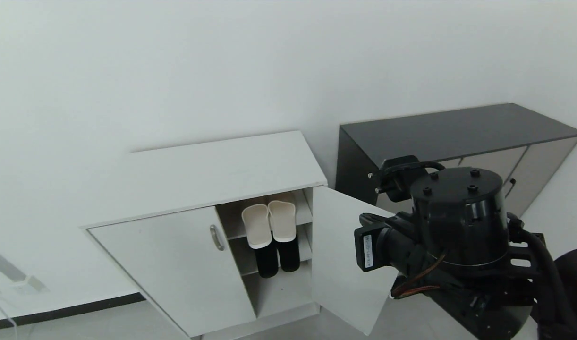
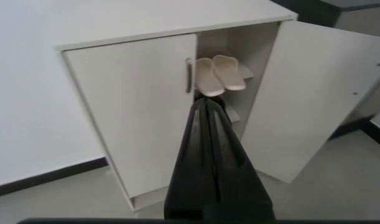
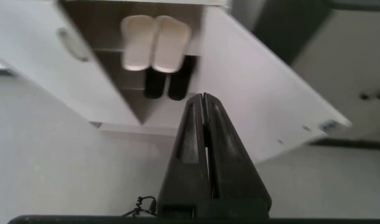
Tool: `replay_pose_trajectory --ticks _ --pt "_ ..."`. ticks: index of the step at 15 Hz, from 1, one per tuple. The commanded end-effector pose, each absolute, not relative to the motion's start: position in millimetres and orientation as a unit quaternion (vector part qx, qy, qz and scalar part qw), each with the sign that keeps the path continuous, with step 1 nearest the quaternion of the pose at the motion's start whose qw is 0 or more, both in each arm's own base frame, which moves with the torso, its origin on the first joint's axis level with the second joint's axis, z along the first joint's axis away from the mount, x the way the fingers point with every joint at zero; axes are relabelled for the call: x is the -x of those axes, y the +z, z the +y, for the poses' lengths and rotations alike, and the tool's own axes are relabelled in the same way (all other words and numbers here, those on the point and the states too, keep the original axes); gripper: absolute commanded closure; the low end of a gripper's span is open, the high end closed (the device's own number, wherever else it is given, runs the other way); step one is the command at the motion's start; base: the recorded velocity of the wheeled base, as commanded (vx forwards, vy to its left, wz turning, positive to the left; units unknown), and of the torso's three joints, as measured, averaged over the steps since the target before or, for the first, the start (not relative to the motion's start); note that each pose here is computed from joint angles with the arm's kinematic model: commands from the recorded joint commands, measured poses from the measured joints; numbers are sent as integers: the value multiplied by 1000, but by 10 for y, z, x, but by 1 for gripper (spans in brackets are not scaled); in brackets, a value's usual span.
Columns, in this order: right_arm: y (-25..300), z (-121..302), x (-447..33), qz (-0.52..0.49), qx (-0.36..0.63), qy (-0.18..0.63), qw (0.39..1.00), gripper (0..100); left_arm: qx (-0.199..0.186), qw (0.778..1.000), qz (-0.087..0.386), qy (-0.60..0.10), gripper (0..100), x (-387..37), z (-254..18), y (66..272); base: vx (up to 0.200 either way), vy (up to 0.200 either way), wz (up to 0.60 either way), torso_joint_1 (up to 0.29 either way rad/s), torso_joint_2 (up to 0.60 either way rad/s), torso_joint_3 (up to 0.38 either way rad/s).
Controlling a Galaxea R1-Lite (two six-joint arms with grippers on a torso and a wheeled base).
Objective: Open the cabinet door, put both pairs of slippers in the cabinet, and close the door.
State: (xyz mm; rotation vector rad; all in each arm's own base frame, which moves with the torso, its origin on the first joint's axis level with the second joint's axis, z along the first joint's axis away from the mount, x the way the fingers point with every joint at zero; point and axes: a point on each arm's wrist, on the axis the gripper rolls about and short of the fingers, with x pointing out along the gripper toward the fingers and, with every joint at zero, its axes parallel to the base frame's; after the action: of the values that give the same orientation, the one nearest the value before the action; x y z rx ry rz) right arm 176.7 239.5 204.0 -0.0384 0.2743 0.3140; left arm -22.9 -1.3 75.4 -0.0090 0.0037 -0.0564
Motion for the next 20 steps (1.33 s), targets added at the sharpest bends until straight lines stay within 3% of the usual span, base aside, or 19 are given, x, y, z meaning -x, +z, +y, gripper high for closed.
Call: replay_pose_trajectory --ticks 1,6,13,20 --pt "2031 2395 -1799 134 16 152 979 100 5 1000 2 -28 100 230 -13 754 0 0 0 0 0 0" --pt "1992 2400 -1847 137 19 146 980 100 5 1000 2 -28 100 230 -13 754 0 0 0 0 0 0" --pt "1968 2388 -1895 140 21 139 980 100 5 1000 2 -28 100 230 -12 754 -171 0 0 1 2 1" --pt "2239 1899 -3291 172 -9 59 983 100 5 1000 2 -28 100 228 -13 750 0 0 0 0 0 0"
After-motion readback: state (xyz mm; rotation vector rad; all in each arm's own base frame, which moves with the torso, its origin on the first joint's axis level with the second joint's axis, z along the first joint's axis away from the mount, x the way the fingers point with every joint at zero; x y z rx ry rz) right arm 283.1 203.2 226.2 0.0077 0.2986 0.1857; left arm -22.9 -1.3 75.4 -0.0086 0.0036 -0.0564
